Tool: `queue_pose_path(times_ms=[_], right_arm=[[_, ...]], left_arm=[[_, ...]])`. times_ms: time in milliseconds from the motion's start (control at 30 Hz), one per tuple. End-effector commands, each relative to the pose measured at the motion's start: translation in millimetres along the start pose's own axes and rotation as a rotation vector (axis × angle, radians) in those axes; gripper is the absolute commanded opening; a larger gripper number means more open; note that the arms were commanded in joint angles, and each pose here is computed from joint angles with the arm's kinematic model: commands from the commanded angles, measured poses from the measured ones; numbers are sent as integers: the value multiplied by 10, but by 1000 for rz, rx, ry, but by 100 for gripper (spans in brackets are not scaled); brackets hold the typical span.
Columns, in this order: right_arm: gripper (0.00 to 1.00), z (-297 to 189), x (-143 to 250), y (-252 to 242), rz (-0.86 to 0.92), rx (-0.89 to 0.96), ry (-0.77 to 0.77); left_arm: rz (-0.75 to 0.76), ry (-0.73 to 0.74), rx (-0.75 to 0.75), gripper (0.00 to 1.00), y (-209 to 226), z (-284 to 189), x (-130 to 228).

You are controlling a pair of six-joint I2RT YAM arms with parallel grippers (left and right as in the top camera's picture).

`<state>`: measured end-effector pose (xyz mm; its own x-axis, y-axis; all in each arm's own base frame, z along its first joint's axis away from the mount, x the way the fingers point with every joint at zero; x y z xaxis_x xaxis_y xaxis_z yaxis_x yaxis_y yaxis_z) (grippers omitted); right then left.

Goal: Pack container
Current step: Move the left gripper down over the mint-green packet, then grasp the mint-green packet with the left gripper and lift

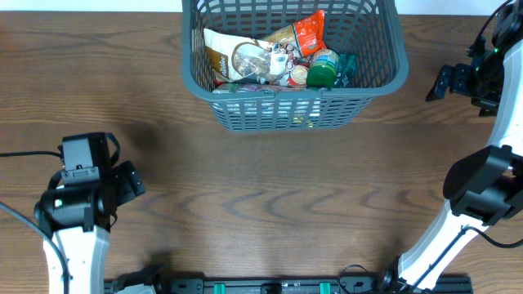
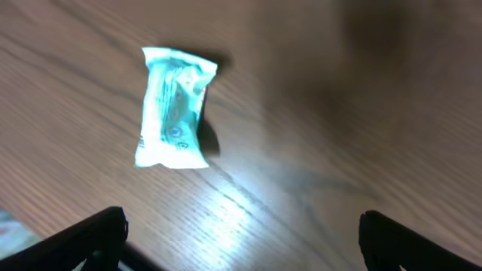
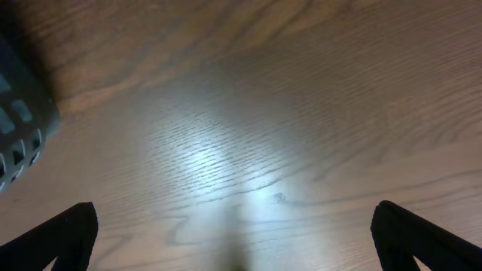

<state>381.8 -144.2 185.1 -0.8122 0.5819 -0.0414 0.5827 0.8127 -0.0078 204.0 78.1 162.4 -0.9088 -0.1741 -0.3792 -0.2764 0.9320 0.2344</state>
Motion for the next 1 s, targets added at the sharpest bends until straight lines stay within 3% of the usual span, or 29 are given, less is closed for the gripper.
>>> queue_pose_path(times_ms=[0,533,967], right_arm=[[99,-1,9,32,-24,0,-1],[99,-1,21,30,-12,1,5],[99,-1,23,30,-8,1,6]], left_arm=[[-26,35,61,98,33,182,-9],[-214,109,202,99,517,884,-66],[-184,186,191,99,573,1285,-8]])
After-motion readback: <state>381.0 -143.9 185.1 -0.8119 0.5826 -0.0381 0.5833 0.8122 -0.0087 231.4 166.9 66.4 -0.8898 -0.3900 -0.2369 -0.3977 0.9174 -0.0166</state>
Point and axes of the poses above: each gripper's point midway between its finger pads, its own z axis out along the fingers, its own y axis along the line the jaws close on, x = y × z, the point moved 1 cm from there along -z, back along the fingers, and after that the axes turned 15 degrees about z, right-handed, at the moved point
